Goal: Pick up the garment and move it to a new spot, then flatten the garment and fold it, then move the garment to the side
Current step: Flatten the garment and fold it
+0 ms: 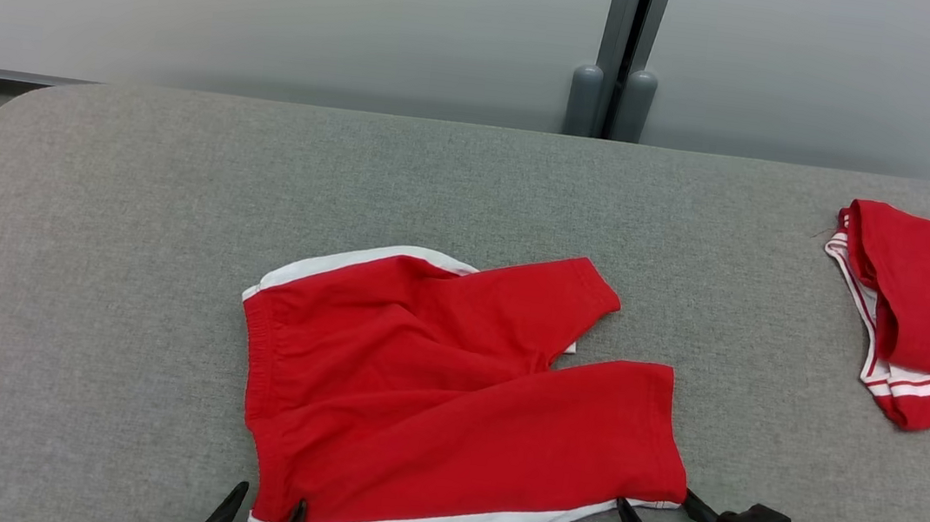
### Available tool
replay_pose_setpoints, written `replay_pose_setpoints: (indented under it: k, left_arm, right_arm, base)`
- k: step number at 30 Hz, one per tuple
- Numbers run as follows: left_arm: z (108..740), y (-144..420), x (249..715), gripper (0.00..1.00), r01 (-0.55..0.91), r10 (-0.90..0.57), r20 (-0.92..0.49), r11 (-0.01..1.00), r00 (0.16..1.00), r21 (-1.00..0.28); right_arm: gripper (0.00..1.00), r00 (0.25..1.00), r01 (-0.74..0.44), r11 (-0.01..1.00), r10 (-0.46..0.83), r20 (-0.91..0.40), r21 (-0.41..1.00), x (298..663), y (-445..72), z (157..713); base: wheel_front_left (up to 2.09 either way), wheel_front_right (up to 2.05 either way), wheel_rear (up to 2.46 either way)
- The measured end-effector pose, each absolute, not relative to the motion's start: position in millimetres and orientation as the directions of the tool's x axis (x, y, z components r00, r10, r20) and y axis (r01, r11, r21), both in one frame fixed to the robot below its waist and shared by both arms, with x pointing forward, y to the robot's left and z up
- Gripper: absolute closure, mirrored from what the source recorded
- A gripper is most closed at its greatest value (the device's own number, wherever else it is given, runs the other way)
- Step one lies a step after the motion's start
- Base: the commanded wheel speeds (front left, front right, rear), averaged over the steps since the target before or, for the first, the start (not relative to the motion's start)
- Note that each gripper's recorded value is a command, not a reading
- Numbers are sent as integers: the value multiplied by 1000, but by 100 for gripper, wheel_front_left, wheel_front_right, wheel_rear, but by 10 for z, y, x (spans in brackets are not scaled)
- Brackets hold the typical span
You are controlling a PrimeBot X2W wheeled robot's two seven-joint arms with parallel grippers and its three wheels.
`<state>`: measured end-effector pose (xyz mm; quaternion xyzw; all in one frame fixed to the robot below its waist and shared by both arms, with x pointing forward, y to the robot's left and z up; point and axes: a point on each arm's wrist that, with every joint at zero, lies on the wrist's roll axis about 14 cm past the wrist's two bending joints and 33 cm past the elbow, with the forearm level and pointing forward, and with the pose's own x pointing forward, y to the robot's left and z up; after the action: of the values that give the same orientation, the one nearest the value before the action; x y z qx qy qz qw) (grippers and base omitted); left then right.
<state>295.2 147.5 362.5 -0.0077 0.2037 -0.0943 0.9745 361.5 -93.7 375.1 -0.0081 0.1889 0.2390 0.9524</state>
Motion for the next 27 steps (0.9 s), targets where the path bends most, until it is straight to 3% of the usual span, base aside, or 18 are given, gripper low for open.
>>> replay_pose_setpoints:
  k: [23, 24, 25, 26, 27]
  left_arm:
    - [3551, 1170, 2994, 0, 327, -331, -421, 941, 845, -84]
    - [3539, 1161, 2990, 44, 331, -335, -425, 940, 841, -88]
    - [3534, 1159, 2993, 58, 331, -338, -426, 939, 839, -91]
    - [3530, 1157, 3001, 87, 333, -340, -428, 938, 838, -94]
    - [3528, 1150, 3008, 100, 335, -343, -428, 937, 836, -98]
  right_arm:
    - [0, 750, -558, 823, 556, -358, 109, 3563, -718, 3799]
    - [60, 748, -560, 821, 559, -358, 111, 3572, -710, 3800]
    - [100, 746, -564, 819, 562, -357, 111, 3585, -707, 3805]
    - [100, 746, -565, 818, 564, -355, 111, 3606, -704, 3815]
    - [100, 747, -567, 817, 565, -352, 109, 3630, -705, 3829]
  base:
    - [0, 0, 0]
    - [0, 0, 0]
    - [0, 0, 0]
    - [0, 0, 0]
    - [0, 0, 0]
